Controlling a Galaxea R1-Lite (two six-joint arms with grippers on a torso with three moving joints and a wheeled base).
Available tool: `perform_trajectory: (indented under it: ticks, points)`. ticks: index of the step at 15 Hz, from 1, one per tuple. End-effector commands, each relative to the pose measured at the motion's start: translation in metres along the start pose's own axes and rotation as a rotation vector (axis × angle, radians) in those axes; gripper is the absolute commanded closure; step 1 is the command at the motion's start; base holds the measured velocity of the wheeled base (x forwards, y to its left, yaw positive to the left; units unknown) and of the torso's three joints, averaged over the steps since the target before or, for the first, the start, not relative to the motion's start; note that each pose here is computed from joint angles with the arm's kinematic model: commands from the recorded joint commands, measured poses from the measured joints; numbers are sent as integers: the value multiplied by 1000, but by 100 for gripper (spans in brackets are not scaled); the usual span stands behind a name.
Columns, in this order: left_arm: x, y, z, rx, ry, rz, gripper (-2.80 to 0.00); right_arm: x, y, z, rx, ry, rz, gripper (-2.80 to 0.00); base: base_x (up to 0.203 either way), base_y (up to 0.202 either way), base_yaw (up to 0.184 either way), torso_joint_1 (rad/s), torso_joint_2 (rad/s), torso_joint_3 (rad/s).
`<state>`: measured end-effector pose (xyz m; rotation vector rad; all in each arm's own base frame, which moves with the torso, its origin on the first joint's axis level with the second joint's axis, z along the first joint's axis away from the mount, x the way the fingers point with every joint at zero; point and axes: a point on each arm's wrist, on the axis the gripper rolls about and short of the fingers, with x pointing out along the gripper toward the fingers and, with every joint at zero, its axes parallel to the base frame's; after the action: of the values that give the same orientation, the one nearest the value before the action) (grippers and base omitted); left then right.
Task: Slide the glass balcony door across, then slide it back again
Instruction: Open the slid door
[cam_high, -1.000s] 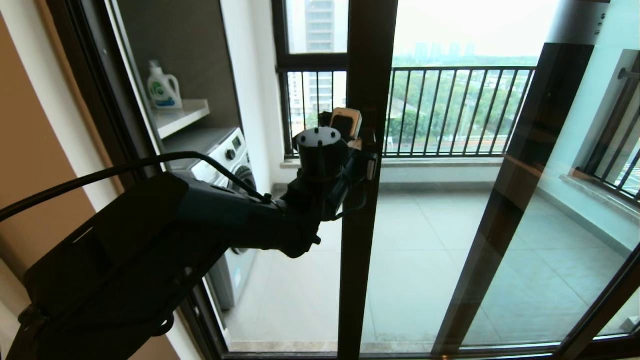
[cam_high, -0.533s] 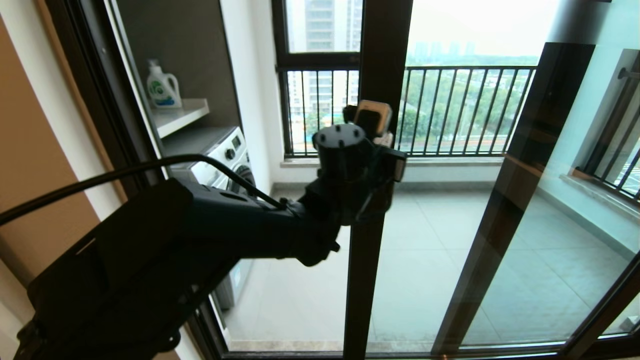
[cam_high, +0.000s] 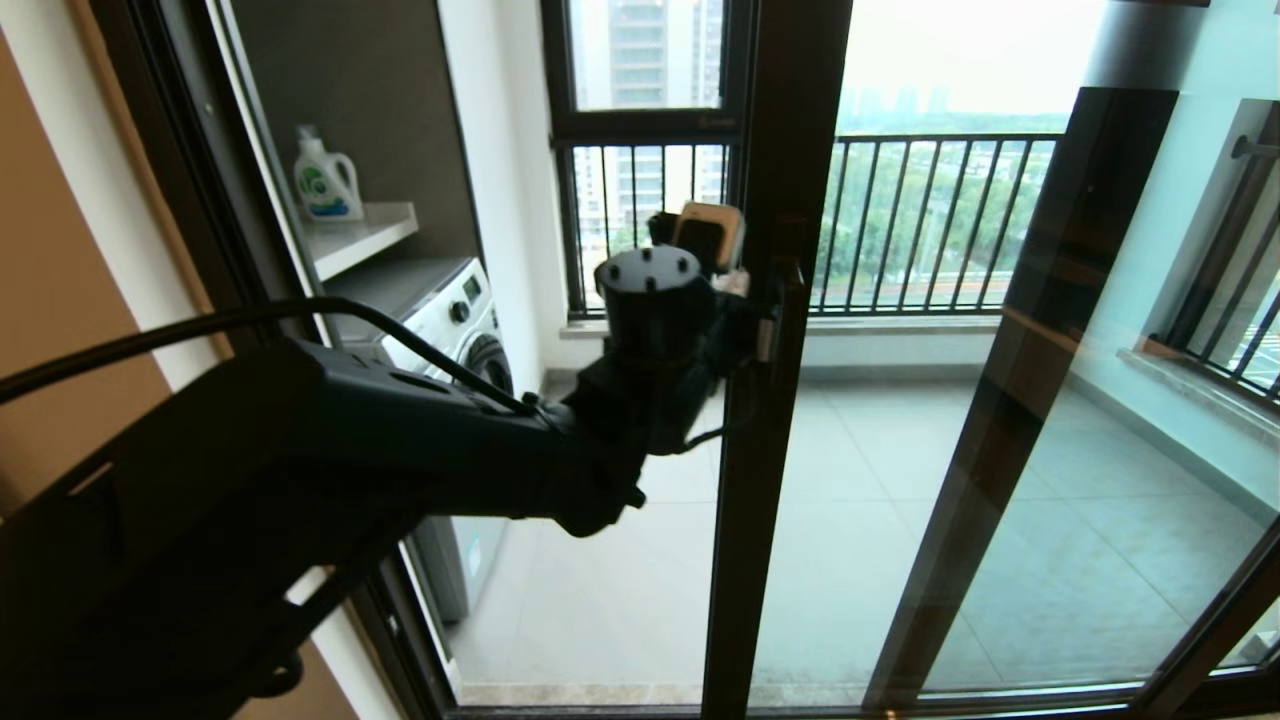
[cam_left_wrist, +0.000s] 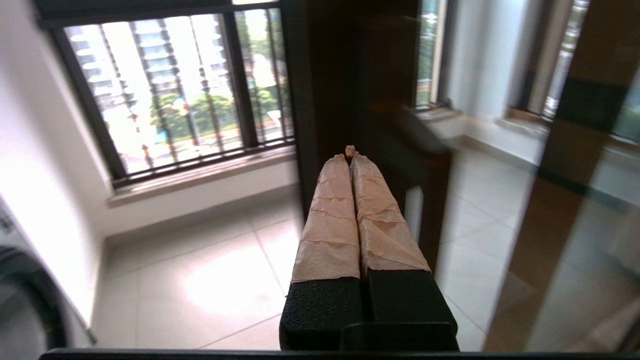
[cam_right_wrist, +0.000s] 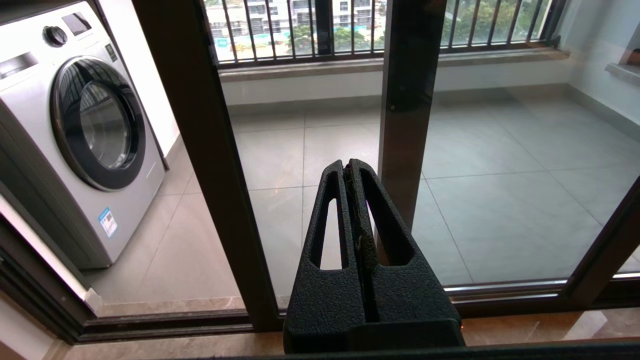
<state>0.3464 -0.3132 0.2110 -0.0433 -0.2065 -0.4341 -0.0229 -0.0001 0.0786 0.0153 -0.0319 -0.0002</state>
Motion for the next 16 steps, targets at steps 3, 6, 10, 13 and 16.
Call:
perform_trajectory:
  ticks: [3,6,10,13,16]
  points:
    - [-32,63,56,-7,-48,116,0,1,0,-3,0,13,0,0,0,0,0,0,0,0]
    - [-98,120,98,-25,-68,182,0,1,0,-3,0,13,0,0,0,0,0,0,0,0]
    - [-239,203,137,37,-137,292,0,1,0,-3,0,13,0,0,0,0,0,0,0,0]
    - [-332,195,141,83,-203,351,0,1,0,-3,0,13,0,0,0,0,0,0,0,0]
    - [-400,150,134,57,-195,281,0,1,0,-3,0,13,0,0,0,0,0,0,0,0]
